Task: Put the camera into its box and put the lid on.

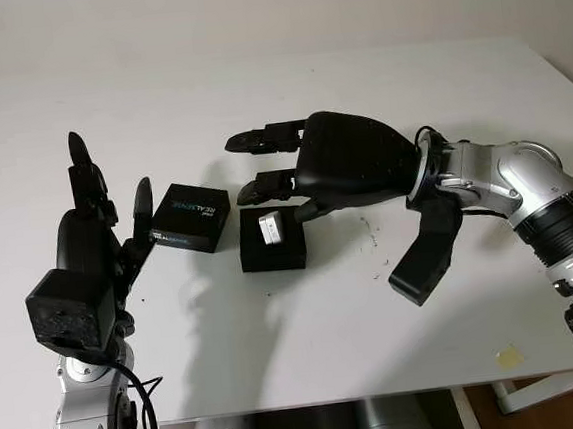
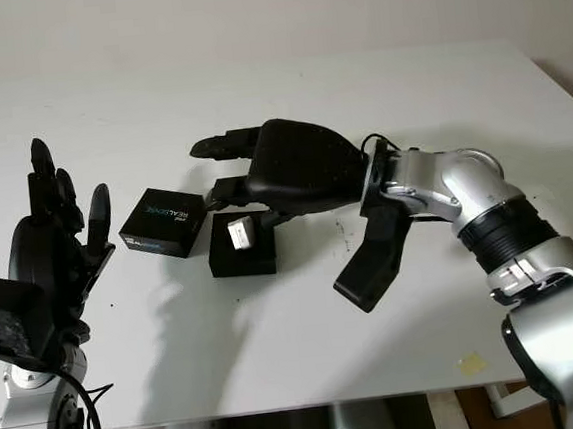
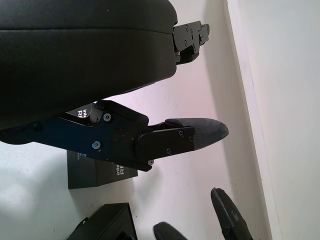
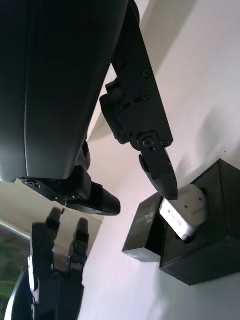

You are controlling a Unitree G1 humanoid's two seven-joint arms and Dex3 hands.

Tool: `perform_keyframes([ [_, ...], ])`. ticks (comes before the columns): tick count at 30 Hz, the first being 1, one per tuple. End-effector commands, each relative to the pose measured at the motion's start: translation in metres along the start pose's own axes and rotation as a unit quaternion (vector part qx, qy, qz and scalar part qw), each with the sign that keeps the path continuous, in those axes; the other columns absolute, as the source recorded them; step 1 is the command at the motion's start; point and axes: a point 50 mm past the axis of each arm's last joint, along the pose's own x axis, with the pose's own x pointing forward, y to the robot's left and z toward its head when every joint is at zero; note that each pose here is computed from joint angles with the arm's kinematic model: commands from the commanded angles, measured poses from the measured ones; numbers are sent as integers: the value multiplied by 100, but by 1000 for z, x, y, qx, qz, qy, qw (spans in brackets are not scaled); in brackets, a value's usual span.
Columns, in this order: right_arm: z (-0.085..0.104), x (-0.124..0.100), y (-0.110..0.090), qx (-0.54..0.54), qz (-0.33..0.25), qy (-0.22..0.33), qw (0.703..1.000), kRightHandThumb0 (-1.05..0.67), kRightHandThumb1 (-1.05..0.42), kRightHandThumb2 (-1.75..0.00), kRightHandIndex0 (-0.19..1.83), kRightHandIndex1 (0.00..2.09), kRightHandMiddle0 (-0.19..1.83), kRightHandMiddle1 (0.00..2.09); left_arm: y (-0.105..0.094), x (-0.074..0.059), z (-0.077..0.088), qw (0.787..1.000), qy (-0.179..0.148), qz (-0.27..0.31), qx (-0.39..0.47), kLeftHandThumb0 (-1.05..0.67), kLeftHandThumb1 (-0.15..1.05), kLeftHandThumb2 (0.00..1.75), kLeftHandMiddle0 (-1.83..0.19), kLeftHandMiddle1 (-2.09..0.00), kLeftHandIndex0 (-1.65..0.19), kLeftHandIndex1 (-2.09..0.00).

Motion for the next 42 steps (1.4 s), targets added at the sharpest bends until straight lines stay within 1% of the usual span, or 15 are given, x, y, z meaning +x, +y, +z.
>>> perform_keyframes([
  [1,-3,-1,-2,-26,-10,-10,1000,-45,-96,-6,35,5,41,79,-1,0,4,1000,-12,0,1,-54,105,52,19,-5,19,0],
  [3,-1,-2,3,-36,-11,-18,999,-45,-98,-6,32,4,32,101,-1,0,4,1000,-10,1,3,-54,105,53,19,-5,19,0],
  [4,0,-2,6,-40,-12,-22,999,-45,-98,-5,31,4,29,106,-1,0,4,1000,-10,2,4,-54,105,53,18,-5,19,0],
  [6,2,-3,10,-47,-9,-27,999,-45,-98,-5,30,4,28,112,-1,-1,4,1000,-10,3,5,-54,105,52,18,-5,19,0],
  [8,3,-3,13,-48,-1,-30,998,-45,-99,-6,28,3,26,113,-1,-1,3,1000,-10,4,5,-54,105,52,18,-6,19,0],
  [15,4,-5,22,-49,10,-32,998,-46,-97,-5,28,4,24,111,-2,-2,2,1000,-7,4,4,-55,105,52,18,-5,19,0],
  [22,1,-5,25,-58,14,-34,998,-45,-97,-5,27,4,25,110,-3,-2,2,1000,-11,5,7,-55,105,52,18,-5,19,0],
  [25,-1,-6,26,-64,16,-35,997,-45,-97,-5,24,3,21,103,-4,-2,2,1000,-11,6,8,-55,105,52,17,-6,19,0],
  [26,-1,-6,25,-64,16,-35,997,-45,-97,-5,24,4,21,100,-4,-2,2,1000,-10,6,7,-55,105,52,17,-6,19,-1],
  [28,-2,-6,25,-65,16,-34,997,-44,-96,-5,23,4,21,87,-4,-2,2,1000,-10,6,6,-55,105,52,18,-6,19,-1],
  [31,-4,-5,23,-69,9,-33,997,-44,-97,-6,23,5,22,78,-4,-2,2,1000,-10,7,5,-54,105,52,18,-5,19,0],
  [36,-7,-4,15,-72,-19,-30,997,-44,-97,-6,21,4,26,77,-4,-3,1,1000,-12,7,2,-55,105,52,18,-5,19,0],
  [42,-12,-1,8,-74,-37,-21,996,-43,-98,-6,21,5,28,78,-4,-2,0,1000,-13,5,8,-55,105,52,18,-5,19,0],
])
